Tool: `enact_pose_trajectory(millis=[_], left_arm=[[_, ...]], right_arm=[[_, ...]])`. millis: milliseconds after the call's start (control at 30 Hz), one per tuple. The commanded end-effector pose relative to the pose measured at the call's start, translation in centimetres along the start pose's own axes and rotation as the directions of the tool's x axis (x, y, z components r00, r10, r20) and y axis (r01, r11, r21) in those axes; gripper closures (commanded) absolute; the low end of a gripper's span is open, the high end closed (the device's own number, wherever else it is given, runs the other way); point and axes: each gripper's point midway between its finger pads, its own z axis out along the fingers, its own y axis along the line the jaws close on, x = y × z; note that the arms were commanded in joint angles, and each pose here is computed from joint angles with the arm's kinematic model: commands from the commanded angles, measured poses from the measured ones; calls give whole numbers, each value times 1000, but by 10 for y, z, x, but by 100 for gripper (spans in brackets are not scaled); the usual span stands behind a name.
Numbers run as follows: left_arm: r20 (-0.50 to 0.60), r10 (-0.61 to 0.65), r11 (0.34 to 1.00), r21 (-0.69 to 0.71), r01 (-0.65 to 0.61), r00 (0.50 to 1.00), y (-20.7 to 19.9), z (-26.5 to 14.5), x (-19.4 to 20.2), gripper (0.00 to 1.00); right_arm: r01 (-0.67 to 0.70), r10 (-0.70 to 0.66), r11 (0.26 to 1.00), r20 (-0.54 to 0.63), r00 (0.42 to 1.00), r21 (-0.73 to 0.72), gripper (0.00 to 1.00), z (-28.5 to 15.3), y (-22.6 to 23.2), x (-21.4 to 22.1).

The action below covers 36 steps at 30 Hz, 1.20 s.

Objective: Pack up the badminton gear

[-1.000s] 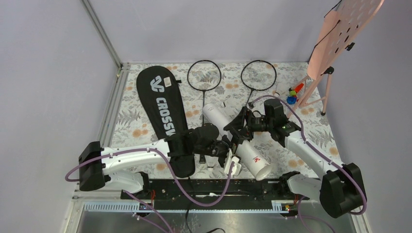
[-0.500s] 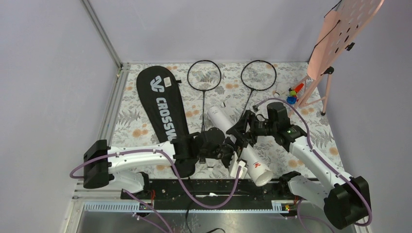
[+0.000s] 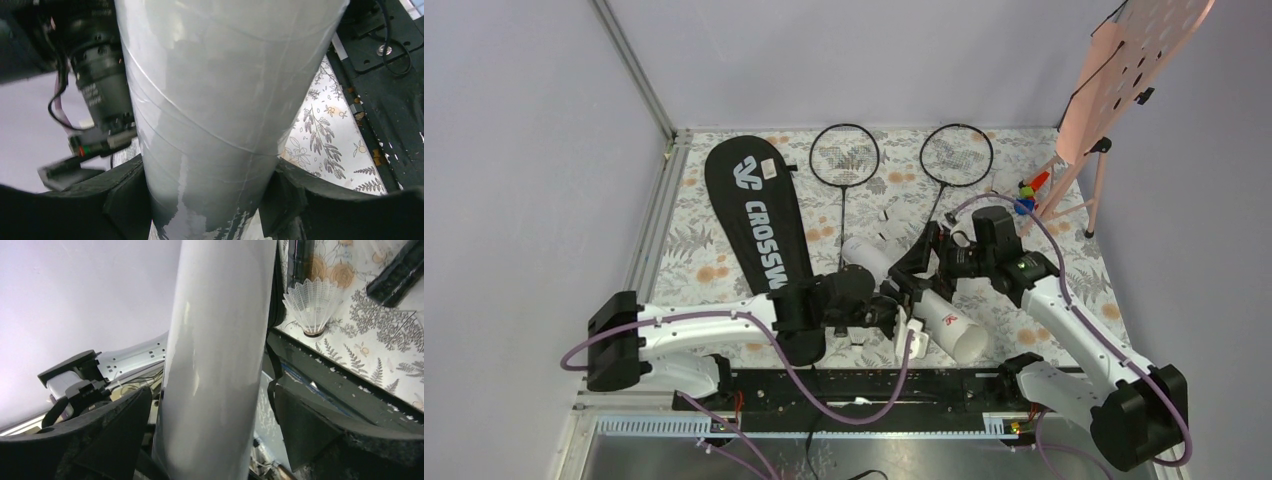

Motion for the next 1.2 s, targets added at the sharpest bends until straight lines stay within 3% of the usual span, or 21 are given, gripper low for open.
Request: enact_pose_trajectory(millis=[0, 133, 200, 267, 300, 367, 467, 600, 700, 833, 967, 1167], left_arm=[[40, -60, 960, -273, 69, 997, 52, -34, -6, 44], [17, -138, 890, -437, 132, 990, 67, -58, 11, 44], [-20, -215, 795, -584, 163, 976, 84, -80, 28, 44], [-42, -285, 692, -700, 175, 958, 96, -100, 43, 43], [-61, -330, 596, -787, 158, 942, 106, -117, 56, 43], [-120, -382, 473, -877, 83, 916, 111, -141, 75, 43], [-235, -474, 390, -920, -37, 849, 104, -159, 103, 44], [-359, -480, 416, -897, -152, 800, 87, -156, 128, 45], [-359, -466, 441, -887, -139, 809, 81, -147, 131, 47], [-339, -449, 567, -823, -30, 827, 66, -127, 130, 49], [-248, -431, 695, -704, 144, 868, 43, -110, 114, 49], [-210, -419, 743, -638, 201, 884, 26, -113, 108, 48]], right_arm=[[171, -171, 985, 34, 985, 4, 0, -10, 17, 1], [260, -274, 961, 183, 944, 100, 0, -25, 20, -21], [291, -343, 933, 283, 895, 212, 0, -40, 13, -37], [290, -415, 897, 414, 810, 333, 0, -64, 7, -56], [271, -447, 877, 468, 762, 396, 0, -79, 1, -63], [243, -516, 839, 571, 638, 487, 0, -110, -7, -76], [358, -591, 807, 624, 511, 470, 0, -128, 2, -66], [670, -657, 680, 654, 376, 297, 0, -128, 46, -22], [823, -676, 550, 656, 337, 144, 0, -124, 77, 11], [857, -679, 509, 575, 457, -80, 0, -111, 106, 39], [828, -691, 535, 478, 542, -167, 5, -101, 122, 40], [808, -693, 554, 425, 582, -203, 10, -94, 132, 36]])
